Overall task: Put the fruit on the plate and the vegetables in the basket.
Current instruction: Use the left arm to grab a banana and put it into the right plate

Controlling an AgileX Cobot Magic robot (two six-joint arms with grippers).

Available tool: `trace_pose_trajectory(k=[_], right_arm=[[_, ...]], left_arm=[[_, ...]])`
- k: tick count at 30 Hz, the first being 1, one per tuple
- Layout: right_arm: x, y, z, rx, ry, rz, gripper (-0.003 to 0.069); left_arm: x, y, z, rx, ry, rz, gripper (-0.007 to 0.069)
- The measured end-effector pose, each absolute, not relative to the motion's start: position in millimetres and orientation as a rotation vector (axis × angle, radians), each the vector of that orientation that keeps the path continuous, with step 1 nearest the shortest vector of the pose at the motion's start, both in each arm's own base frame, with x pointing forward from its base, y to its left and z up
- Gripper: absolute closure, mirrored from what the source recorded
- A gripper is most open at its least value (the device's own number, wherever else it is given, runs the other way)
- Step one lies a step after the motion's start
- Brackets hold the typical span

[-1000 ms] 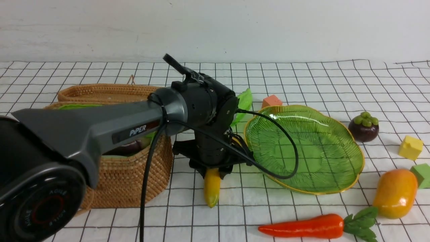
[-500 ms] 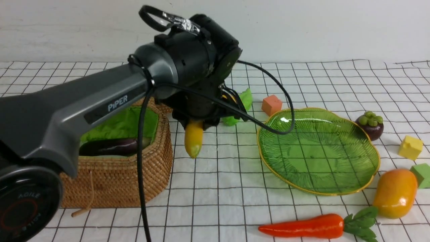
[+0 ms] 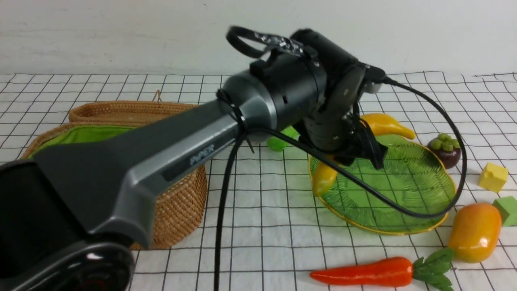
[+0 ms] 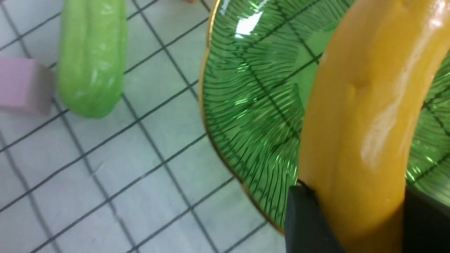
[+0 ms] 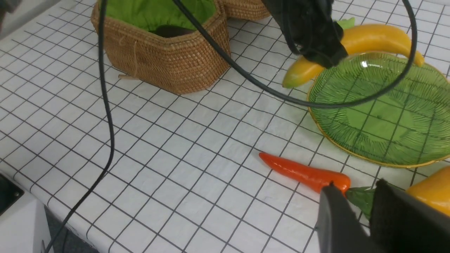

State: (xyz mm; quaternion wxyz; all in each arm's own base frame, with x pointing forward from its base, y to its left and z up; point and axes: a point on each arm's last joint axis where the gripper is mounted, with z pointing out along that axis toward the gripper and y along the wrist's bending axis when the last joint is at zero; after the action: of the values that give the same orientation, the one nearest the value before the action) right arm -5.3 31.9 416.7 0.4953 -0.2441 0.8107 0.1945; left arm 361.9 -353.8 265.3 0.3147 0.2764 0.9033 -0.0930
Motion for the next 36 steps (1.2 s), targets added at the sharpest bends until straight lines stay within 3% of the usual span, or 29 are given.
trace_pose_trajectory(k=[11,17,22,36], right_arm=[[-6.0,32.6,416.6,-0.596,1.967,0.484,0.0476],[-6.6,32.7,415.7,-0.602,1.977,0.486,0.0476],[-6.9,32.8,415.5,-0.605,1.98,0.488,0.0476],[-7.5,33.9,415.9,-0.608,1.977,0.507,0.0476]], left_arm=[[362.4,-391.3,222.9,1.165,2.079,-0.187,0.0325],[367.5,-392.7,199.4,1.211,2.087,-0.134,0.0316],[368.7,-389.5,194.9,1.214,2.117,-0.099,0.0229],[373.5,-373.4,195.4,1.153,2.23,-0.005,0.0222]])
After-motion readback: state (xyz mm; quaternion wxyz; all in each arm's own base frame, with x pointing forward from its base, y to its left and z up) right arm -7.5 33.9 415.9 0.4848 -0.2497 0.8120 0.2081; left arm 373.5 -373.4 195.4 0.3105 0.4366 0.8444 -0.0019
